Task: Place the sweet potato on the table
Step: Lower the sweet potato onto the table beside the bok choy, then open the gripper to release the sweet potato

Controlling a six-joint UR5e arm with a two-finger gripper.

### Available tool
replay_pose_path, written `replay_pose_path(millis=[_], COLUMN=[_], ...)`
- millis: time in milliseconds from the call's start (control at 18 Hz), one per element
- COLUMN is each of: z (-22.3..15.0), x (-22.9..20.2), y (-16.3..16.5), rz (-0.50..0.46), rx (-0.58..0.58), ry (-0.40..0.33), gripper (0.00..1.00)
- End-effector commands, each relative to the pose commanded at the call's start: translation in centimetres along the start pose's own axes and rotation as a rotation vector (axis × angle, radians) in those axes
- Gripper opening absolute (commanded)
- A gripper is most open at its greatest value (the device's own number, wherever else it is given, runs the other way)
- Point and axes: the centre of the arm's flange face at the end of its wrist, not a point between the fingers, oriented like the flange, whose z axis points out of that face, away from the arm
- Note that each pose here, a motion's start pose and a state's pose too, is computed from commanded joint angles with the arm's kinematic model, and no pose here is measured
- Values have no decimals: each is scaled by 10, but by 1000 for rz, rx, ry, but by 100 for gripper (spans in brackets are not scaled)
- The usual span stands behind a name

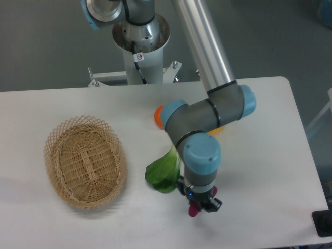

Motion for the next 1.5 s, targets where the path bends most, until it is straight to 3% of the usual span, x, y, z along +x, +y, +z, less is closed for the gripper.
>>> replay_pose_path(millis=[389, 556, 722, 1000, 1500], z=[4, 2, -3, -39, -77], x=[12, 13, 12, 8, -51], y=[-10, -10, -9, -6, 74], rz=[23, 32, 34, 33, 65], rx=[-1, 1, 4, 15, -20], ry=[10, 8, -6, -59, -109], gripper=[36, 54, 98, 100, 100])
